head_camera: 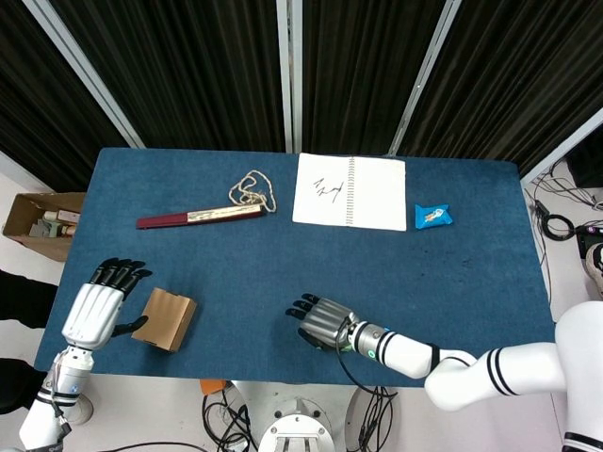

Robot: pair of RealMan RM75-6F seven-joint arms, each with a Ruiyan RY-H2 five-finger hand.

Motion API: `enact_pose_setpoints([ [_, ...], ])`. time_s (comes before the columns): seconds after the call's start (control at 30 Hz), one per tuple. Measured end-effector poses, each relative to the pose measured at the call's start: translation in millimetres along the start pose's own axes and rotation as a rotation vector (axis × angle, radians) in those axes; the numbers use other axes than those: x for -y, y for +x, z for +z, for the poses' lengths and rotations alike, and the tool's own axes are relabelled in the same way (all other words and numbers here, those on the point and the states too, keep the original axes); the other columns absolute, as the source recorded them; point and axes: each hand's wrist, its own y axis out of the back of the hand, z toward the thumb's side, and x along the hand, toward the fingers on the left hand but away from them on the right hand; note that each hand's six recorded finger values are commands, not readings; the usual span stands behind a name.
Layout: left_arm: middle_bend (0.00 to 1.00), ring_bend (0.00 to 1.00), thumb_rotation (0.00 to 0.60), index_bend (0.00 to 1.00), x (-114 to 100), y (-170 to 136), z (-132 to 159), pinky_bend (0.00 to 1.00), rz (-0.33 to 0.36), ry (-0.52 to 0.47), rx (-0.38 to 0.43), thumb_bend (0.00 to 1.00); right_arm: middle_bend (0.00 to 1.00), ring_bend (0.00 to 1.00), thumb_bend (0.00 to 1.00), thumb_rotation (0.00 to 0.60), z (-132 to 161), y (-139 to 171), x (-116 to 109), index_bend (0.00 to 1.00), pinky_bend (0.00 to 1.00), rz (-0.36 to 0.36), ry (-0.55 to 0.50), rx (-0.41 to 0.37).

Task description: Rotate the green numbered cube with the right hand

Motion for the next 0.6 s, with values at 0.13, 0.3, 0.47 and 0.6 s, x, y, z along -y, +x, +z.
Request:
enact_pose_setpoints([
  [0.13, 0.21, 0.17, 0.6, 0.27, -1, 0, 0, 0.16, 0.004, 0.001, 0.001, 0.0, 0.05, 0.0, 0.9, 0.6, -2, -1, -5, 0.46, 0.0, -0.042, 0.002, 0.008],
  [0.3, 0.21, 0.17, 0.6, 0.27, -1, 2, -5, 0.16, 0.007, 0.002, -0.013, 0.0, 0.0, 0.0, 0.47, 0.6, -14, 2, -18, 0.12, 0.0, -0.158, 0.01, 0.065],
  [0.47, 0.21, 0.17, 0.6, 0.27, -3, 3, -18, 0.16, 0.016, 0.021, -0.054, 0.0, 0.0, 0.0, 0.42, 0.6, -43, 29, -30, 0.0, 0.0, -0.33, -0.01, 0.199],
  [0.6, 0.2, 0.17, 0.6, 0.27, -5, 3, -31, 0.16, 0.019, 0.042, -0.099, 0.0, 0.0, 0.0, 0.37, 0.6, -76, 73, -28, 0.0, 0.0, -0.464, -0.028, 0.341],
])
